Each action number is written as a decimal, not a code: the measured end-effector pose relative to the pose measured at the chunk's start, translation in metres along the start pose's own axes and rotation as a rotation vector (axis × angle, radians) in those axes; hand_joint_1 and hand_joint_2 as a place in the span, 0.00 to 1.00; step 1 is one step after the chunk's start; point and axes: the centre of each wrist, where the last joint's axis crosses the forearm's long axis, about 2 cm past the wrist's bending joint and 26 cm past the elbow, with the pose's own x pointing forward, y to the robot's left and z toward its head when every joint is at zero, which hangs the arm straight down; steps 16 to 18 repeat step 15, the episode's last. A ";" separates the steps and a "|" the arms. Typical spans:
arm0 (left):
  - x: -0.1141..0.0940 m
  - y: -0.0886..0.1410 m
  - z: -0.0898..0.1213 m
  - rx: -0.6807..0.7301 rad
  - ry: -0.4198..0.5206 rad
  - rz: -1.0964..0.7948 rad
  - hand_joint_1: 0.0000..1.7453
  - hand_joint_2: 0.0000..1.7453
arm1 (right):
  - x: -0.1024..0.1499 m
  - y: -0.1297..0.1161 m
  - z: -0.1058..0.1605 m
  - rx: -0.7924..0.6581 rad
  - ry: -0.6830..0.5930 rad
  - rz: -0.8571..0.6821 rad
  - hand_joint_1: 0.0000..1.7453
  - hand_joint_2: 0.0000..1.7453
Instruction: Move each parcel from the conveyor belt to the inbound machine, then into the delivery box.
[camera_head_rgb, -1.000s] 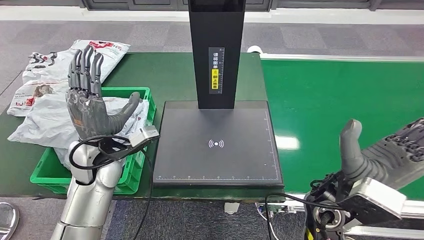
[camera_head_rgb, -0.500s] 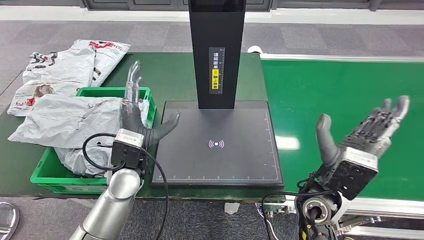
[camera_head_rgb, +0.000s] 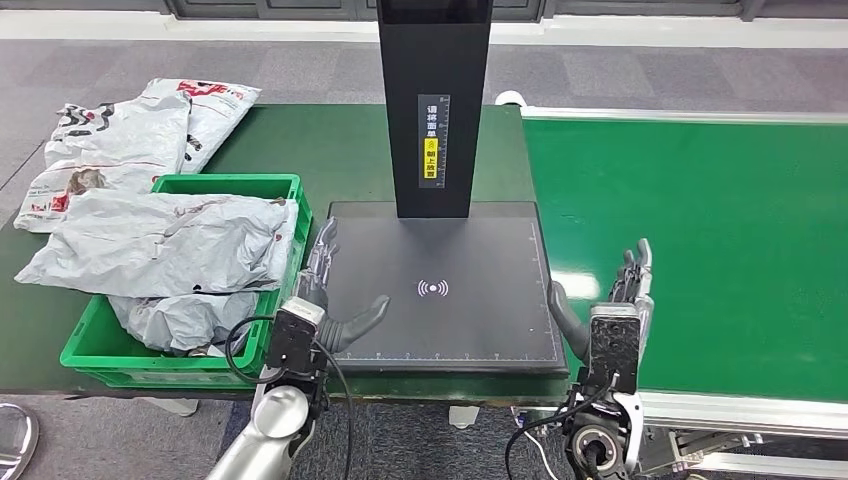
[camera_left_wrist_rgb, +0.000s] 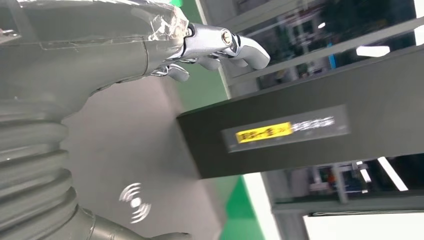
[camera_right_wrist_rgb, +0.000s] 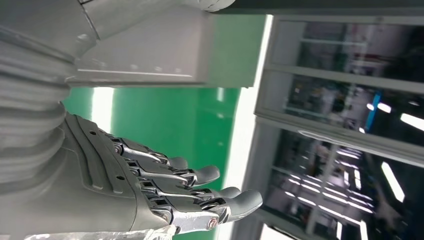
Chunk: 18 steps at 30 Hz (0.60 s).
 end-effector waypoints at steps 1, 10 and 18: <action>-0.002 -0.001 0.004 -0.007 0.015 -0.006 0.00 1.00 | -0.002 0.000 0.003 0.010 0.014 0.003 0.00 1.00; -0.011 -0.008 0.032 -0.029 0.097 -0.029 0.00 1.00 | -0.013 -0.001 0.019 0.068 0.082 0.024 0.00 1.00; -0.012 -0.008 0.040 -0.025 0.115 -0.024 0.00 1.00 | -0.017 0.000 0.022 0.083 0.096 0.023 0.00 1.00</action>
